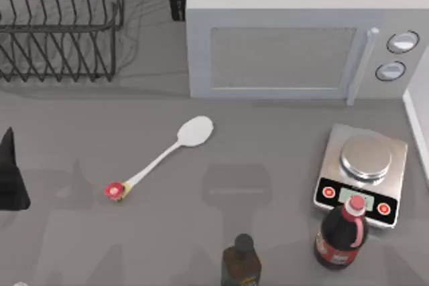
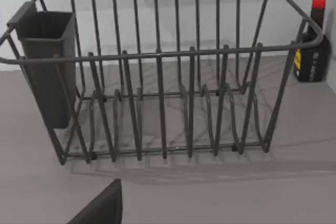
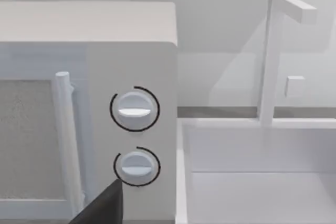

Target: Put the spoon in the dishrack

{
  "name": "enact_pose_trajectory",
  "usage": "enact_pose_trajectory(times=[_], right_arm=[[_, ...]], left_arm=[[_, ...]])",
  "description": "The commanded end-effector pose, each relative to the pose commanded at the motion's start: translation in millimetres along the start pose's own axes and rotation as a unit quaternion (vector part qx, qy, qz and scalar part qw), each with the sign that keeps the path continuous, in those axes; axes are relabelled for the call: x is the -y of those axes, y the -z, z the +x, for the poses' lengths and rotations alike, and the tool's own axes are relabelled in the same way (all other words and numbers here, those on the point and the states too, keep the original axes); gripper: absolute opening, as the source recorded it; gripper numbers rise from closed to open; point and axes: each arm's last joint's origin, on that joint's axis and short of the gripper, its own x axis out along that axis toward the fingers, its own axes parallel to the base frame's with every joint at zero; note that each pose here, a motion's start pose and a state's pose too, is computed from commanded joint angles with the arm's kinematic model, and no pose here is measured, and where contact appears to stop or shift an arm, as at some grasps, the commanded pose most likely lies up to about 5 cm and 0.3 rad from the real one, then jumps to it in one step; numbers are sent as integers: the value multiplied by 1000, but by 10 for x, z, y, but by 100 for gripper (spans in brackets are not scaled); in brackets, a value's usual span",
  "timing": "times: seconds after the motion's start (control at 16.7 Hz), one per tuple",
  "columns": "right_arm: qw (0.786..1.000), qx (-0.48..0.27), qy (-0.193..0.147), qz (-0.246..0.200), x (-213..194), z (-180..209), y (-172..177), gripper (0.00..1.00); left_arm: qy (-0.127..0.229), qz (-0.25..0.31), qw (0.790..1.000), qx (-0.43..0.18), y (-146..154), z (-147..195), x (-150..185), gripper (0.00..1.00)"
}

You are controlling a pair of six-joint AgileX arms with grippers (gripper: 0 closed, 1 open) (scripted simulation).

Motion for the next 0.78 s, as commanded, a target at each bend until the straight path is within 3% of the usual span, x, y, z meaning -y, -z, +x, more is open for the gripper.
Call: enact_pose_trajectory(times=[0.18,0.36,0.54,0.78], right_arm=[[1000,0,0,0,0,0,0,100],[1000,0,0,0,0,0,0,100],[1000,0,0,0,0,0,0,100],[1000,0,0,0,0,0,0,100]], left_arm=[[35,28,995,-91,-337,128,61,100],[79,67,974,-202,-670,429,179,100],[126,114,934,-315,-896,888,389,100],[184,179,856,-450,-910,1578,800,100]])
